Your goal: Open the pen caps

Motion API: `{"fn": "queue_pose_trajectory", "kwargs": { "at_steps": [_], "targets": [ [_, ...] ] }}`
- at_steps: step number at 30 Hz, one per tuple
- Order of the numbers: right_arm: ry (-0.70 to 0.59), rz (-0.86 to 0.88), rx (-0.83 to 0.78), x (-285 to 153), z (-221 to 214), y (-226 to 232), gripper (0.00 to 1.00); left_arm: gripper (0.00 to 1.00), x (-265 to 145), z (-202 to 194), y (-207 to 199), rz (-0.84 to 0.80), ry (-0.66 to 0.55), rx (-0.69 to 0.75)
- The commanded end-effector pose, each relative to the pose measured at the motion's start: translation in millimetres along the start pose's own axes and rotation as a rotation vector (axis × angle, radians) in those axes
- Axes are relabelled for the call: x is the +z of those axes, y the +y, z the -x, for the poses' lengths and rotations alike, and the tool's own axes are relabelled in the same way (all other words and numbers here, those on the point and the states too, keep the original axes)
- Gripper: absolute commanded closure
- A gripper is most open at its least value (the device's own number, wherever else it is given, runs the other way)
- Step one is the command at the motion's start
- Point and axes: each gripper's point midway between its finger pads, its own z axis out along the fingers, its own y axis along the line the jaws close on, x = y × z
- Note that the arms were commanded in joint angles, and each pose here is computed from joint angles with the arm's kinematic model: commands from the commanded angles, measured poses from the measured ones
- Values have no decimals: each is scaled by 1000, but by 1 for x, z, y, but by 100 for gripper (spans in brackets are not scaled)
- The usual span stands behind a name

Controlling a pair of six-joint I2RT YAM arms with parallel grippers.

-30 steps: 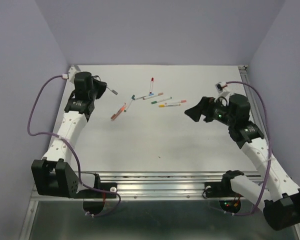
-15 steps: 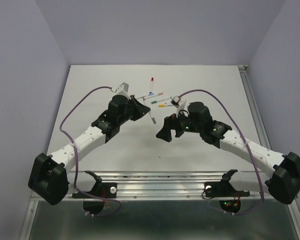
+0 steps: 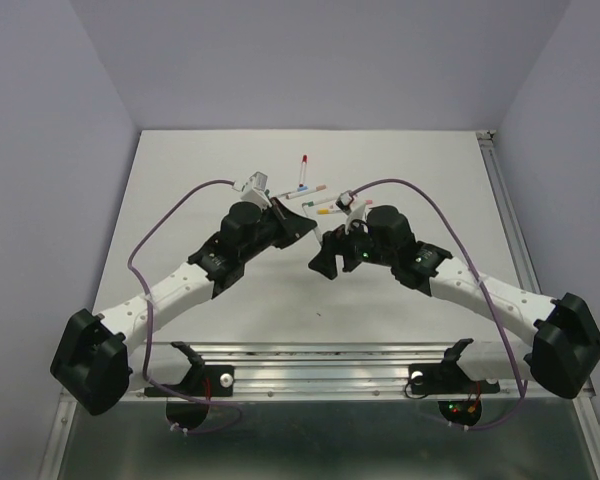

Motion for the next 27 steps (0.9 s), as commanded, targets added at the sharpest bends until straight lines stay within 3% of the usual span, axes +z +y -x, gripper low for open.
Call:
{"fn": "queue_pose_trajectory", "kwargs": {
  "at_steps": [1, 9, 15, 19, 25, 27],
  "targets": [
    [-102, -2, -40, 2, 26, 4, 18, 100, -7, 14, -29, -93, -55, -19],
    [-114, 6, -26, 2, 28, 7, 46, 100, -10, 12, -37, -109, -48, -33],
    [-139, -10, -19, 0, 34, 5, 51, 100, -12, 11, -43, -123, -49, -32],
    [-133, -19, -1, 0, 34, 5, 67, 100, -11, 9, -42, -114, -46, -33],
    [-100, -23, 23, -2, 29, 6, 76, 100, -12, 12, -39, -102, -66, -48],
    [-99, -23, 26, -4, 29, 6, 89, 100, -12, 14, -39, -98, -78, -49]
  ]
}}
